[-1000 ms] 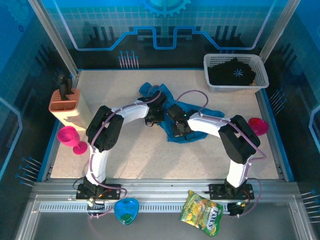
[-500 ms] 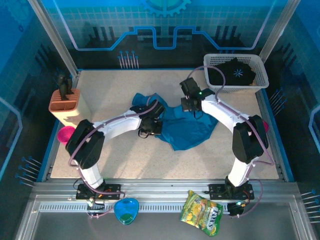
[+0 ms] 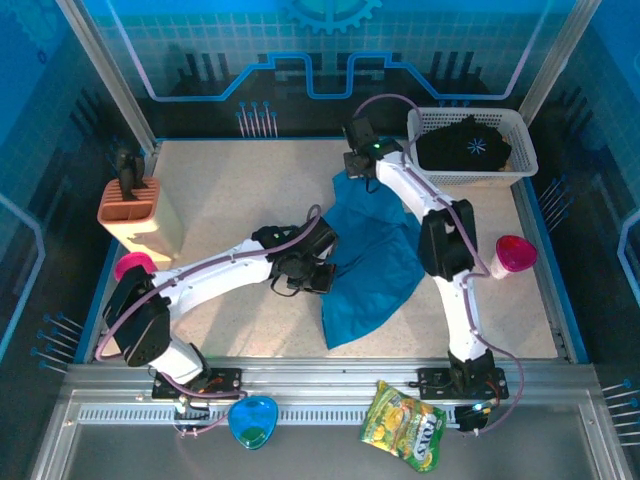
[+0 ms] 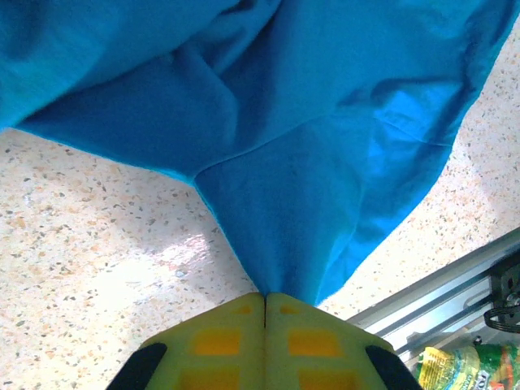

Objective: Fold and stack the t-shirts

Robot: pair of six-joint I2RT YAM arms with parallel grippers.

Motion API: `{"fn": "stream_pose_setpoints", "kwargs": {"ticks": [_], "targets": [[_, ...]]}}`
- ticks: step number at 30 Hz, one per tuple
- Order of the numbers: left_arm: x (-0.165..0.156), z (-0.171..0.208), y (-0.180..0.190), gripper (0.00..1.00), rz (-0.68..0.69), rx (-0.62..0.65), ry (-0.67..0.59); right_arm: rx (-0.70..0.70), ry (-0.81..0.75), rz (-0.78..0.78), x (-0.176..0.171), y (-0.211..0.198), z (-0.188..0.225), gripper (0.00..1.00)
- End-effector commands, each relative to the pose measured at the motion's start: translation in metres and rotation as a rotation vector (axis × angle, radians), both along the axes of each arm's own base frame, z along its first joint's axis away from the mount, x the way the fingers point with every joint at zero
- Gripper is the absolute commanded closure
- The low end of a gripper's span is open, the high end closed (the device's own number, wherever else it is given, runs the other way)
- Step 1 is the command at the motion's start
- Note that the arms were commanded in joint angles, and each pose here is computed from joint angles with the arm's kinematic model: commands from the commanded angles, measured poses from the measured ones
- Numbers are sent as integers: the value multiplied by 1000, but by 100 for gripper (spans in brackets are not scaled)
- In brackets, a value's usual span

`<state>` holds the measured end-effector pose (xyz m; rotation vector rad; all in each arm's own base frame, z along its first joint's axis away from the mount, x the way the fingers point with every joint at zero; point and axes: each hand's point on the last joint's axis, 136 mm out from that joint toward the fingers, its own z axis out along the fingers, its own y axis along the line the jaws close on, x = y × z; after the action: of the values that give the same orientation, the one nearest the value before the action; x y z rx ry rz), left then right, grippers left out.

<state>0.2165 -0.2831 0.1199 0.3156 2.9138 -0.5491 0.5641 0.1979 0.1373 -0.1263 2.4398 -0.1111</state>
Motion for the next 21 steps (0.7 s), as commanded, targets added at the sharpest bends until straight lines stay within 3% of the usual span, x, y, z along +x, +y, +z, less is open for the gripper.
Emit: {"fn": "stream_pose_setpoints", "kwargs": {"ticks": [1,8,10,13,15,18,21], "targets": [[-1,-3,-19,100,-18,-40,34,14,7,-25,17,1,-3,100],[12,-9,-66,100,-78,-92,30,123,-97,-8,47,23,25,100],[17,-11,-74,82,-83,-95,20,151,-112,1,48,27,32,92],[24,-9,-78,43,-87,-91,-8,180,-104,34,44,33,36,52],[30,-2,-72,26,-86,-59,-52,179,-87,43,36,32,37,32],[40,15,-54,14,-74,10,-132,167,-51,43,19,25,39,24],[51,30,-22,9,-21,105,-189,177,-21,45,-9,17,44,23]]}}
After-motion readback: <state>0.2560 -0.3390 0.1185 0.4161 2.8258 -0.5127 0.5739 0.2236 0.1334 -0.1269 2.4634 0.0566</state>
